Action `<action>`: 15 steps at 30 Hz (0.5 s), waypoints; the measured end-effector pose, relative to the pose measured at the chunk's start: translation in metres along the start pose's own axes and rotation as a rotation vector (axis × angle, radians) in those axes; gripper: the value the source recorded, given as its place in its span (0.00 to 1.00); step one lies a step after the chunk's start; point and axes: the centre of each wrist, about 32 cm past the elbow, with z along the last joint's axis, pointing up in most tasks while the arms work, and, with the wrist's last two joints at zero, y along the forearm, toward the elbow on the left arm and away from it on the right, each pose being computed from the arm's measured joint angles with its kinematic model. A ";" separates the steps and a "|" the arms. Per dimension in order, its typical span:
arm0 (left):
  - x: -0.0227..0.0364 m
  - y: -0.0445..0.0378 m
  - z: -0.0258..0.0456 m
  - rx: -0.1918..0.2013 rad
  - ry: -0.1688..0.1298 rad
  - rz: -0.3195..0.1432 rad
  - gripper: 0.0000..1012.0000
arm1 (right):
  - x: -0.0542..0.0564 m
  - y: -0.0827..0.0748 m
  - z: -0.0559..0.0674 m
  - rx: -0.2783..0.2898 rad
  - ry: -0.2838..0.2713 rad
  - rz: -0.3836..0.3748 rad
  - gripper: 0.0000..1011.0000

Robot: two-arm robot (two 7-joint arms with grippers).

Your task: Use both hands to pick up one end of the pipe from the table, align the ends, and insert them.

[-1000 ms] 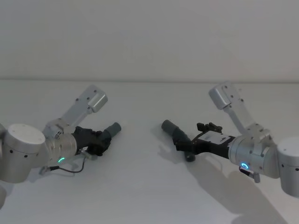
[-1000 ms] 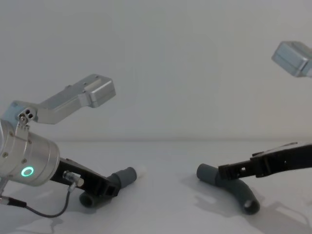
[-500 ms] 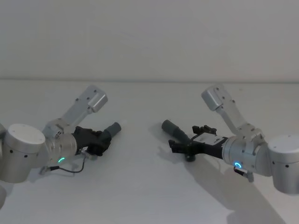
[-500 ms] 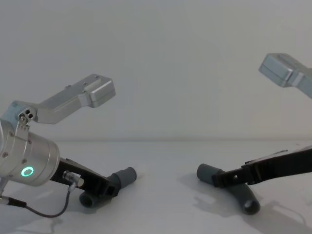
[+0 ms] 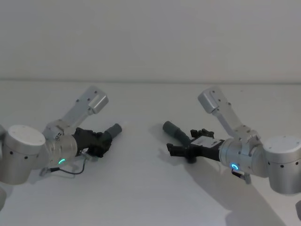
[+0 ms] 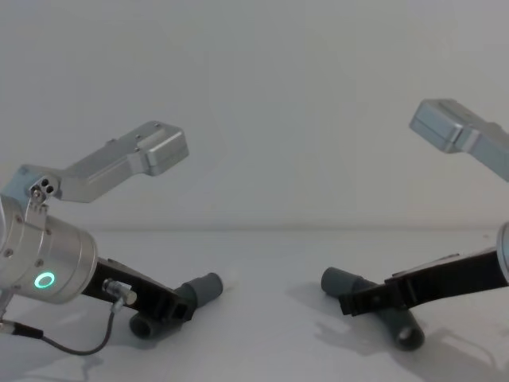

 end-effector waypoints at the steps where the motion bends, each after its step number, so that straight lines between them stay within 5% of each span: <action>1: 0.0000 0.0000 0.0000 0.000 0.000 0.000 0.32 | 0.000 0.001 0.000 -0.001 0.001 0.001 0.99; 15: 0.0000 0.0000 0.0000 0.000 0.000 0.000 0.32 | -0.003 0.008 0.001 -0.015 0.016 0.004 0.99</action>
